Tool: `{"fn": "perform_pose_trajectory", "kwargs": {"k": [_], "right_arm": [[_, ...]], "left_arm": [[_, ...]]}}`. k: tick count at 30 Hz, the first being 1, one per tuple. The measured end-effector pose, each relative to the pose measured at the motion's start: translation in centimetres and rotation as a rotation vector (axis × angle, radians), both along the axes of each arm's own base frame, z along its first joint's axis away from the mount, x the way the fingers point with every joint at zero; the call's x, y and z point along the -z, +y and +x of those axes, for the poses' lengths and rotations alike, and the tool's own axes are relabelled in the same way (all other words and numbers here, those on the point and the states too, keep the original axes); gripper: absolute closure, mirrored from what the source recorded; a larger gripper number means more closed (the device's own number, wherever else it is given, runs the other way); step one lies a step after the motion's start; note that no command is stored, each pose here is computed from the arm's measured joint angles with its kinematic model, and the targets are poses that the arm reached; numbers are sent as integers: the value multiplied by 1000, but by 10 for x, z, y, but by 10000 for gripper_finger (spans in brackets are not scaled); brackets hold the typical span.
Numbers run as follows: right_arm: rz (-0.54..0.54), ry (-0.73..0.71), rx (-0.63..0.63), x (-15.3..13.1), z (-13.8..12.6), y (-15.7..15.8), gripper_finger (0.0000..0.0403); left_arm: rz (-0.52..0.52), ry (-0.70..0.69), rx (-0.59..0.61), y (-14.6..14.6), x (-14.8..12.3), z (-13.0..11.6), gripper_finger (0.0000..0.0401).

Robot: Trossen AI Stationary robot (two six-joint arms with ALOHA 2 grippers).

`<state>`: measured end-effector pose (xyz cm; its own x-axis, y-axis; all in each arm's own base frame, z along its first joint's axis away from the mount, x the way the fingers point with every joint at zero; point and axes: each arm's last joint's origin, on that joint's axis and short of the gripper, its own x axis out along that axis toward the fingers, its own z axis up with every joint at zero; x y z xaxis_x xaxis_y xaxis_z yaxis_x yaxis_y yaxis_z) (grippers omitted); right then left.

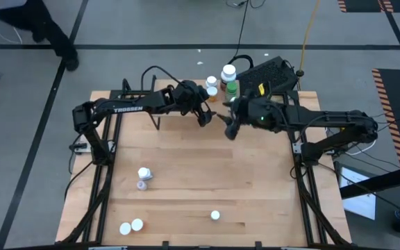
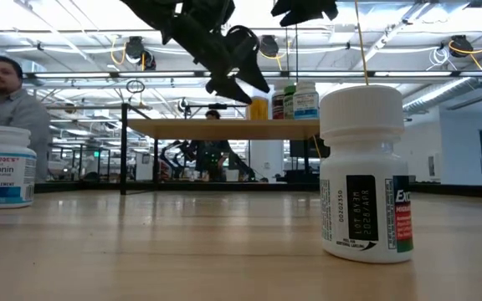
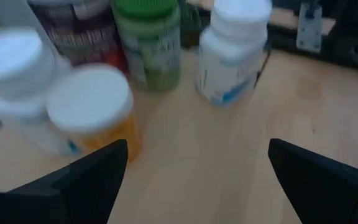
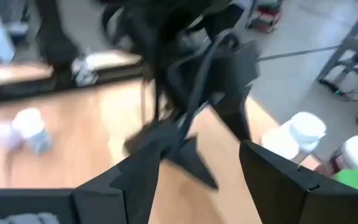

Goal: Pick and place medicine bottles onto shelf by color
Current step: Put the small white medicine bottle on the shelf

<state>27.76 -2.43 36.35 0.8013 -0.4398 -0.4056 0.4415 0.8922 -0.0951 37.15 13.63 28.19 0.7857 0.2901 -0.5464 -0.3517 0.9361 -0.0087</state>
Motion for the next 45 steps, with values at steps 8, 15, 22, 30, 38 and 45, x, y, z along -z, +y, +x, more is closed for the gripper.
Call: {"fn": "perform_pose_trajectory", "kwargs": {"k": [8,15,22,30,38,45], "right_arm": [[209,109,-482,18,2,29,189],[307,122,-603,53,6,52,190],[239,197,-860,77,3,97,187],[114,223,-1097,126,31,162,133],[163,364,-1207,182,45,181,109],[140,324,-1224,200,57,187,123]], "left_arm": [[-76,131,1,-36,-22,-28,9],[-105,93,-100,-89,-55,-55,9],[-230,-16,-78,-155,-68,-60,9],[-324,-84,-48,-215,-70,-67,9],[-439,-92,-57,-240,-69,-75,9],[-439,-89,-58,-240,-69,-75,9]]}}
